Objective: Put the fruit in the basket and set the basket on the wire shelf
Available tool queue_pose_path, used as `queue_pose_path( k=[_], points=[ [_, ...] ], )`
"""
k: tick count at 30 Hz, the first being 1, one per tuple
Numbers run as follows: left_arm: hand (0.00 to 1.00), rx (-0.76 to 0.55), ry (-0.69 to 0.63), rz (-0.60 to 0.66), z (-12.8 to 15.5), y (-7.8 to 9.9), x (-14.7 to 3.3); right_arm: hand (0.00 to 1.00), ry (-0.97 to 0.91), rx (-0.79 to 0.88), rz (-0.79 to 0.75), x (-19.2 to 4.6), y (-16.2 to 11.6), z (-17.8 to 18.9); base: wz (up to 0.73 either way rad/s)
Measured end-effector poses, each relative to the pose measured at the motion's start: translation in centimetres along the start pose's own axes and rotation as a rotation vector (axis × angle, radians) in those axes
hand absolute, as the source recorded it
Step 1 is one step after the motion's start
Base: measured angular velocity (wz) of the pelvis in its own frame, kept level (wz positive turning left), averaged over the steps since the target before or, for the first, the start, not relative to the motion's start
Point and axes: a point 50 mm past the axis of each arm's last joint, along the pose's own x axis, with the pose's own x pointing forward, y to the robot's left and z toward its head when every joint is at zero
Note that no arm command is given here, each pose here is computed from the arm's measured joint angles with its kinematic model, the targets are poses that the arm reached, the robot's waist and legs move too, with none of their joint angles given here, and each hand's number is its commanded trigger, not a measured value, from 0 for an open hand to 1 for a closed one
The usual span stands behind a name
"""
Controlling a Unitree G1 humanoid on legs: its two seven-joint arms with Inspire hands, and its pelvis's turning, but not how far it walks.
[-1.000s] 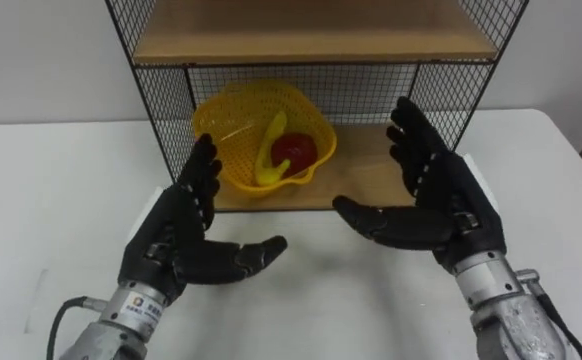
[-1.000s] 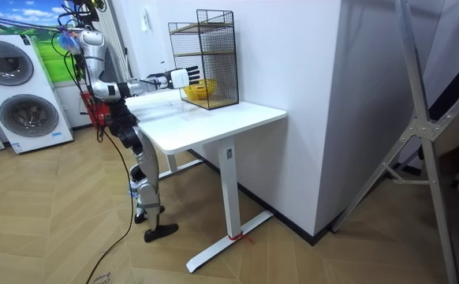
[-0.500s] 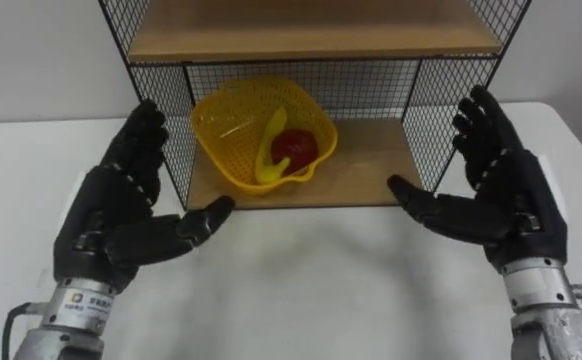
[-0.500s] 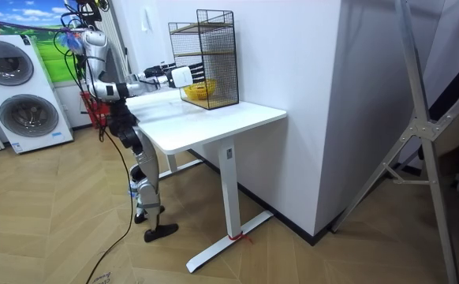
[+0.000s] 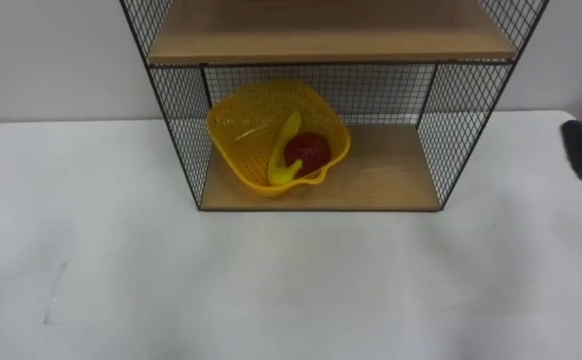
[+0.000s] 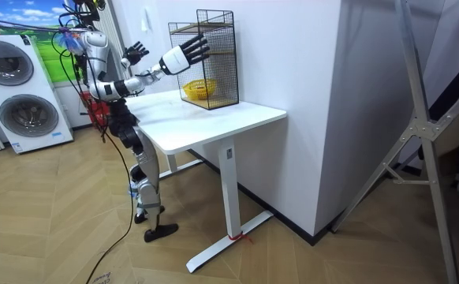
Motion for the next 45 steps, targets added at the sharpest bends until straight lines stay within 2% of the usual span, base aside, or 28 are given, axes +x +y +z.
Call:
queue_pose_path(
  k=[3, 8, 10, 13, 14, 15, 17, 19, 21, 22, 24, 25, 26, 27, 29, 36, 45],
  points=[
    [0.0, 0.01, -0.036, 0.123, 0.8, 1.5, 0.2, 0.0, -0.04, -0.023, -0.162, 0.5, -1.9, 0.5, 0.0],
    [0.0, 0.037, -0.063, 0.312, 1.4, 3.8, 0.2, 0.0, -0.065, -0.043, -0.335, 0.7, -3.6, 0.8, 0.0],
    [0.0, 0.056, -0.023, 0.392, 0.7, 5.3, -0.2, 0.0, -0.052, -0.055, -0.386, 0.7, -4.4, 0.5, 0.0],
    [0.0, 0.027, 0.071, 0.573, -0.8, 8.3, -1.2, 0.0, 0.059, -0.075, -0.533, 0.4, -7.2, -1.4, 0.0],
    [0.0, 0.037, 0.112, 0.669, -1.5, 10.0, -2.0, 0.0, 0.113, -0.084, -0.604, 0.1, -8.4, -2.4, 0.0],
    [0.0, 0.042, 0.132, 0.715, -1.8, 10.7, -2.4, 0.0, 0.14, -0.08, -0.637, -0.1, -8.9, -2.8, 0.0],
    [0.0, 0.054, 0.232, 0.873, -3.4, 13.1, -4.3, 0.0, 0.25, -0.072, -0.771, -1.2, -11.1, -4.7, 0.04],
    [0.0, 0.086, 0.311, 0.968, -4.6, 14.4, -5.7, 0.0, 0.366, -0.089, -0.859, -2.4, -12.4, -6.5, 0.05],
    [0.0, 0.15, 0.441, 1.076, -6.5, 15.9, -8.2, 0.0, 0.534, -0.143, -0.944, -4.7, -13.8, -9.2, 0.06],
    [0.0, 0.169, 0.482, 1.096, -7.1, 16.2, -8.9, 0.0, 0.571, -0.155, -0.96, -5.3, -14.0, -9.8, 0.04],
    [0.0, 0.252, 0.654, 1.148, -9.3, 16.9, -12.1, 0.0, 0.731, -0.19, -1.038, -7.9, -15.2, -12.1, 0.04],
    [0.0, 0.271, 0.701, 1.156, -9.8, 17.0, -12.9, 0.0, 0.769, -0.187, -1.058, -8.6, -15.3, -12.5, 0.03],
    [0.0, 0.301, 0.775, 1.18, -10.5, 17.2, -14.4, 0.0, 0.822, -0.178, -1.095, -9.7, -15.6, -13.2, 0.04],
    [0.0, 0.303, 0.786, 1.191, -10.8, 17.3, -15.0, 0.0, 0.82, -0.151, -1.105, -10.0, -15.6, -13.5, 0.07],
    [0.0, 0.307, 0.758, 1.179, -10.7, 17.5, -14.7, 0.0, 0.837, -0.153, -1.12, -10.4, -16.0, -13.9, 0.2],
    [0.0, 0.326, 0.739, 1.161, -11.2, 17.4, -15.4, 0.0, 0.868, -0.051, -1.14, -12.4, -16.9, -14.9, 0.02],
    [0.0, 0.305, 0.746, 1.153, -11.7, 16.9, -15.5, 0.0, 0.862, 0.069, -1.231, -12.2, -17.5, -14.9, 0.01]
  ],
)
